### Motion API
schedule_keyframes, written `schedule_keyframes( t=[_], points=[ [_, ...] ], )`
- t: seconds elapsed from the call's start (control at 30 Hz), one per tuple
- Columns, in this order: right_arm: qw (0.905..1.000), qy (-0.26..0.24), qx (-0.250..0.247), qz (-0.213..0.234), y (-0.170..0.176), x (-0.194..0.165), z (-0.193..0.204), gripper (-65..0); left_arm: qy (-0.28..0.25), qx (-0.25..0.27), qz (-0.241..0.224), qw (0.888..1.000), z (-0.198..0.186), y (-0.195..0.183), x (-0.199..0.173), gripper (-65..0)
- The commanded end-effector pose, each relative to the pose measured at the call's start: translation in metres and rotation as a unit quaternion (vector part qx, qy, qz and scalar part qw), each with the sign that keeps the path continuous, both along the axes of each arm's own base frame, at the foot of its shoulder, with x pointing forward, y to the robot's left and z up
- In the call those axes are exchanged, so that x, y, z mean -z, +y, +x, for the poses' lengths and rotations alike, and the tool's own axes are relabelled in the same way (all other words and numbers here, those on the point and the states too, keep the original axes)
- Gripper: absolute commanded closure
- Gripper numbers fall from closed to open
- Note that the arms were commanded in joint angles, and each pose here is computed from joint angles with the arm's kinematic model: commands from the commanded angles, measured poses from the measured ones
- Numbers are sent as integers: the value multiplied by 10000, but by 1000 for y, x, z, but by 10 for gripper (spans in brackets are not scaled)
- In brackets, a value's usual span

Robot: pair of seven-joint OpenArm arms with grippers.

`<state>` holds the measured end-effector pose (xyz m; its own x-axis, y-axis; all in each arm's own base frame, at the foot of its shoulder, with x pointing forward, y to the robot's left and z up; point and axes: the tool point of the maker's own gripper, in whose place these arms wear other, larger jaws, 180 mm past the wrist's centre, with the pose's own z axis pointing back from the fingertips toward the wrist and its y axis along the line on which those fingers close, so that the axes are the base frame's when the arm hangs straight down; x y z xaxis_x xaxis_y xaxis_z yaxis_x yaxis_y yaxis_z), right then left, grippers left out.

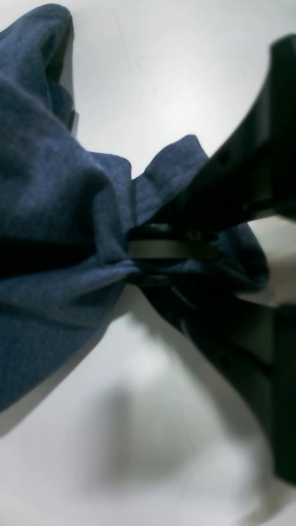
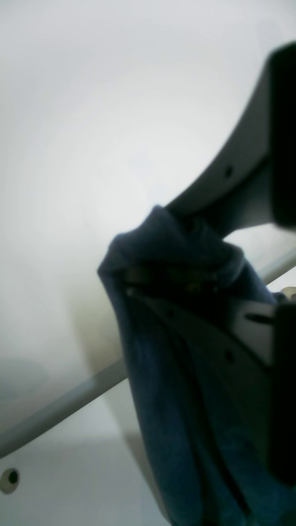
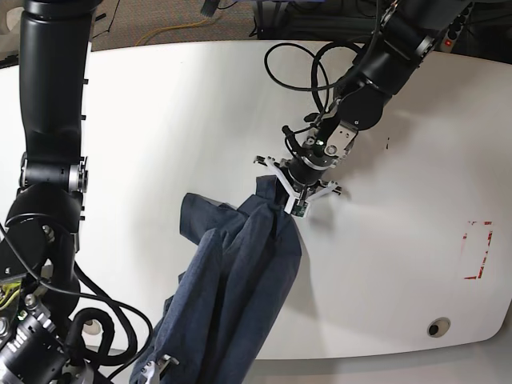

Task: Fold the T-shirt properly
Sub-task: 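Lift the grasped edge with the left gripper, shaking the shirt loose, then stretch the shirt between both grippers, pulling them apart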

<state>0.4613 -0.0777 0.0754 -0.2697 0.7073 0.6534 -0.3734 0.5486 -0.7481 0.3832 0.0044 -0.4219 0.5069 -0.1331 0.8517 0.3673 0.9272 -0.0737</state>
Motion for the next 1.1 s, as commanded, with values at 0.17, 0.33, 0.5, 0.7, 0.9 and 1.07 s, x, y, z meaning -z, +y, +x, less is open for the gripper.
schedule_keyframes(
  t=[0.17, 0.33, 0.5, 0.7, 0.9, 1.07],
  points=[
    [9987, -399, 77, 300, -16, -35, -6, 0, -404, -865, 144, 9953, 20, 72, -45, -6],
    [9971, -512, 532, 173, -31, -37, 0, 0, -679, -1114, 216, 9912, 26, 113, -87, -6],
    [9951, -596, 779, 111, -34, -38, 5, 0, -1150, -1448, 301, 9823, 32, 160, -144, -6],
    [9935, -650, 936, 52, -36, -40, 7, 0, -1704, -1666, 599, 9693, 30, 204, -213, -7],
    [9932, -742, 892, 76, -31, -48, 5, 0, -2325, -1771, 1251, 9481, 25, 251, -273, -7],
    [9932, -757, 882, 78, -30, -49, 4, 0, -2837, -1694, 1529, 9314, 23, 271, -328, -8]
  ],
)
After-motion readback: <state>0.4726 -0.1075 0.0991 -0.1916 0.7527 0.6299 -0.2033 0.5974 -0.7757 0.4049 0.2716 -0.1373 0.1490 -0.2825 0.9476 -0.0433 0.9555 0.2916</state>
